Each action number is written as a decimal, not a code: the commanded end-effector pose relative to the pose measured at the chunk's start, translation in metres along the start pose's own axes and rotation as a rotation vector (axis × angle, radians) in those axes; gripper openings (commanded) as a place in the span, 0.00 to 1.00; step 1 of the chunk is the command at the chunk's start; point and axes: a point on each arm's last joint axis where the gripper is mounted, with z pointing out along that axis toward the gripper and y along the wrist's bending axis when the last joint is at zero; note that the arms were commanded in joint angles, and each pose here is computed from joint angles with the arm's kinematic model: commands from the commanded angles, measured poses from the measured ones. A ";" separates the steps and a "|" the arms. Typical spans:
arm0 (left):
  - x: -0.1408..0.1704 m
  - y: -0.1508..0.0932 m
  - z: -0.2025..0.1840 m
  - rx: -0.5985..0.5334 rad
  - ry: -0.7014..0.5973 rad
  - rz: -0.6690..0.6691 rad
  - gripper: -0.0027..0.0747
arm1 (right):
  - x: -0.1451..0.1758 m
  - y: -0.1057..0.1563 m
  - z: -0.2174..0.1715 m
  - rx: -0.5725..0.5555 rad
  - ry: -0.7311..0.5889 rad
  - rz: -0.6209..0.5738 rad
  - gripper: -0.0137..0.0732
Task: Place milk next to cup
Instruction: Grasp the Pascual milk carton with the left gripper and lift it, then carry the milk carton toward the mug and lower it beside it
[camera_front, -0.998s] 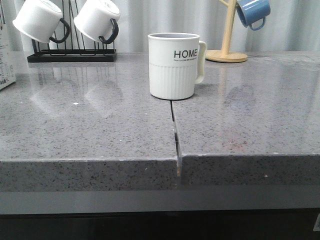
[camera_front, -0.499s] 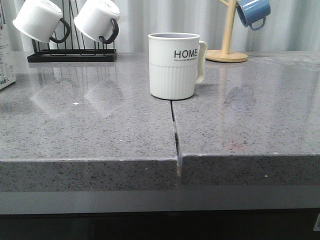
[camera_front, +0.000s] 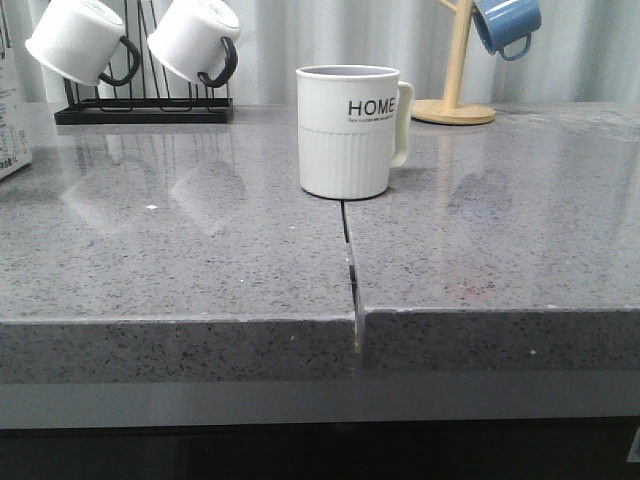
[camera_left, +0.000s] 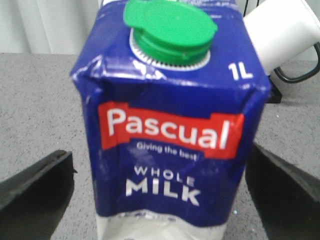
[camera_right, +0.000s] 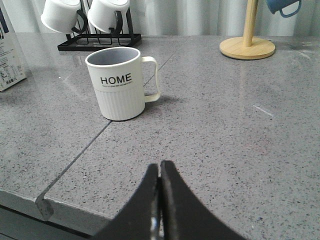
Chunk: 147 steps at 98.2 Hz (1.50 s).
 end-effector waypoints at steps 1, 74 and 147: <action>-0.026 -0.002 0.001 0.002 -0.157 -0.011 0.88 | -0.015 0.002 -0.002 -0.010 -0.095 -0.008 0.08; -0.021 -0.001 0.020 -0.004 -0.159 -0.018 0.29 | -0.015 0.002 -0.002 -0.010 -0.095 -0.008 0.08; -0.033 -0.098 -0.022 0.075 -0.255 -0.022 0.28 | -0.015 0.002 -0.002 -0.010 -0.095 -0.008 0.08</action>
